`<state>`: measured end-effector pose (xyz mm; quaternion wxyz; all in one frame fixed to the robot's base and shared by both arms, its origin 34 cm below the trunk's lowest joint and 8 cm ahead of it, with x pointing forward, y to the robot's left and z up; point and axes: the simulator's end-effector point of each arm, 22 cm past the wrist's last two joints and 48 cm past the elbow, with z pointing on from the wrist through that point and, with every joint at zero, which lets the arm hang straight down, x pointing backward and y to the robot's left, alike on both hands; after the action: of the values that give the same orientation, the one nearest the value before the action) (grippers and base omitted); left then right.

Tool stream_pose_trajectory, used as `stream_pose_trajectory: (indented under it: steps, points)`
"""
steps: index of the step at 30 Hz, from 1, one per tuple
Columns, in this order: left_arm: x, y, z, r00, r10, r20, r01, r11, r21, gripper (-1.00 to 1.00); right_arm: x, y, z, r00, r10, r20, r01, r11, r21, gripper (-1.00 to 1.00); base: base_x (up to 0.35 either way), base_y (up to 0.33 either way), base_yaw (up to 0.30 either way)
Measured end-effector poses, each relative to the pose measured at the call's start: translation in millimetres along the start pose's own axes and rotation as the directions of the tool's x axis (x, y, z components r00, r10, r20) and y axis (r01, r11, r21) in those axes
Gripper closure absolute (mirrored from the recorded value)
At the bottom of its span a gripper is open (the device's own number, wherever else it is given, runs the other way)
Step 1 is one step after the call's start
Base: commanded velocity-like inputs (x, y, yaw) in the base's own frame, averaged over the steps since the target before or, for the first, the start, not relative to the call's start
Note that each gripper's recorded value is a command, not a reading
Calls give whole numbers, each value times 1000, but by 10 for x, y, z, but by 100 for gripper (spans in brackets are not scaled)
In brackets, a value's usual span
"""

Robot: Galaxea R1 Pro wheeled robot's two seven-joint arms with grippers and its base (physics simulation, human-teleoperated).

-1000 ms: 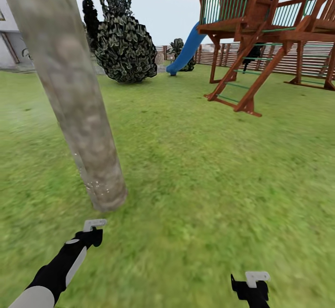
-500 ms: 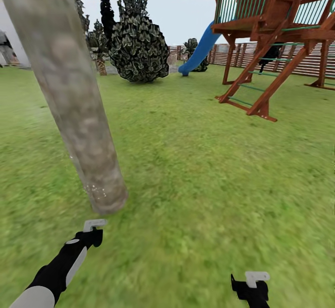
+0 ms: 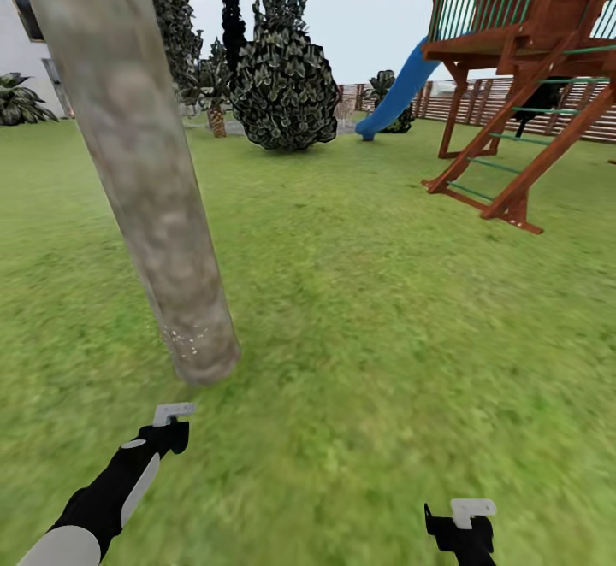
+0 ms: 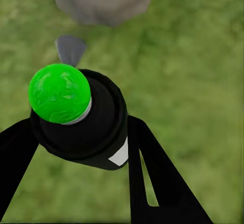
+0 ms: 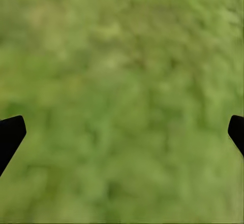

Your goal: In the garden, pick up the pesticide atomizer on the floor and spray pesticide onto both trees until each tree trunk is fully covered.

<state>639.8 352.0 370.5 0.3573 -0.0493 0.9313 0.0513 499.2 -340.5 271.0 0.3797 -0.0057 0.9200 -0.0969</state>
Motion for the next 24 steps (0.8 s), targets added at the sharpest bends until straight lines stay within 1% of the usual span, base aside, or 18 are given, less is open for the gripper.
stream_pose_trajectory:
  steps: [4,8,11,18,24]
  points:
    - [0,-2,-1,1000,0,0,0,1000,1,100,1,0,0,1000,0,0,0,1000,0,-100,143,-269,260]
    - [-1,0,0,1000,-2,0,2,1000,0,100,0,0,-1,1000,0,0,0,1000,0,-100,139,-266,29]
    - [0,-3,1,1000,-2,0,2,1000,1,100,1,-1,0,1000,0,0,0,1000,0,-100,23,-270,77]
    - [1,-2,1,1000,-2,0,2,1000,1,100,0,0,1,1000,0,0,0,1000,0,-100,13,-272,260]
    - [0,-3,-1,1000,1,0,-1,1000,0,100,0,1,0,1000,0,0,0,1000,0,-100,151,-261,276]
